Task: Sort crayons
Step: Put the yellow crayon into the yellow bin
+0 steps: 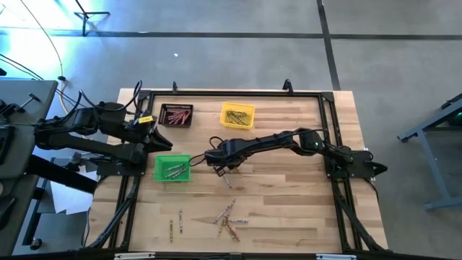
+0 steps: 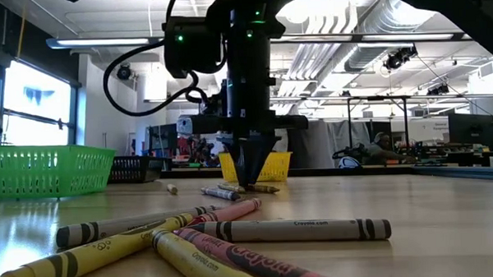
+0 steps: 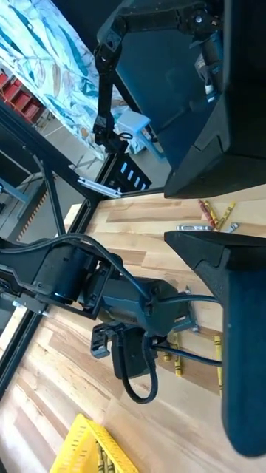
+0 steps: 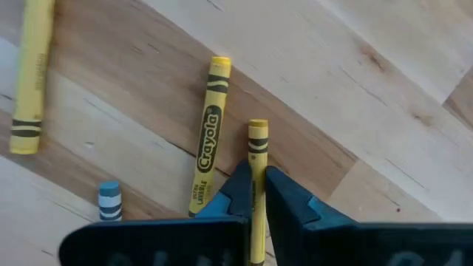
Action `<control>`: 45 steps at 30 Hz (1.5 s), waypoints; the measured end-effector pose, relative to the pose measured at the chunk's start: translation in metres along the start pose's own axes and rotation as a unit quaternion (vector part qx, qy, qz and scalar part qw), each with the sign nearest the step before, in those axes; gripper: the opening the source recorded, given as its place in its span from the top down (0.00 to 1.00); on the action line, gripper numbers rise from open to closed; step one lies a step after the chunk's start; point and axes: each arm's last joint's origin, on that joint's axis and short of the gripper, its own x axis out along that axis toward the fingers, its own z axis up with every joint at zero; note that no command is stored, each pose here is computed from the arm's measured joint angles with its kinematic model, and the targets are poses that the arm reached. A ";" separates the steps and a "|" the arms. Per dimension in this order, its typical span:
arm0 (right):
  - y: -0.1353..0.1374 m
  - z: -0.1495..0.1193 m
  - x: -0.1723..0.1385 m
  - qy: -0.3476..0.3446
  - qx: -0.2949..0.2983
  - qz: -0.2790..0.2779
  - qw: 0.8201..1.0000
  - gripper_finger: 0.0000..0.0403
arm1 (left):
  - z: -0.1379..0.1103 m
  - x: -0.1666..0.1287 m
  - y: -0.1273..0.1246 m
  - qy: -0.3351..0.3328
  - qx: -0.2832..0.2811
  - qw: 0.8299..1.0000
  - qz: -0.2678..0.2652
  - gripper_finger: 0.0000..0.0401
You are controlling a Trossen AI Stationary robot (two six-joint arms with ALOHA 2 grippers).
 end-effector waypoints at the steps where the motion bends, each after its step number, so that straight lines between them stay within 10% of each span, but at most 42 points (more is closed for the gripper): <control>1: -0.001 0.001 0.000 0.003 0.001 0.001 1.000 0.97 | 0.000 0.000 0.000 0.001 0.000 1.000 0.000 0.84; 12: -0.002 0.024 -0.036 0.008 -0.046 0.052 0.998 0.98 | -0.009 -0.001 0.006 0.046 0.024 0.998 0.034 0.84; 21: -0.044 0.092 -0.097 -0.177 -0.044 0.009 0.983 0.98 | -0.013 -0.004 0.011 0.050 0.063 0.992 0.093 0.84; 31: -0.097 0.146 -0.058 -0.206 -0.047 -0.043 0.977 0.98 | -0.016 -0.026 0.011 0.002 0.112 0.987 0.118 0.84; 45: -0.128 0.153 -0.014 -0.128 -0.100 -0.033 0.986 0.95 | -0.016 -0.042 0.015 -0.082 0.044 0.975 0.200 0.84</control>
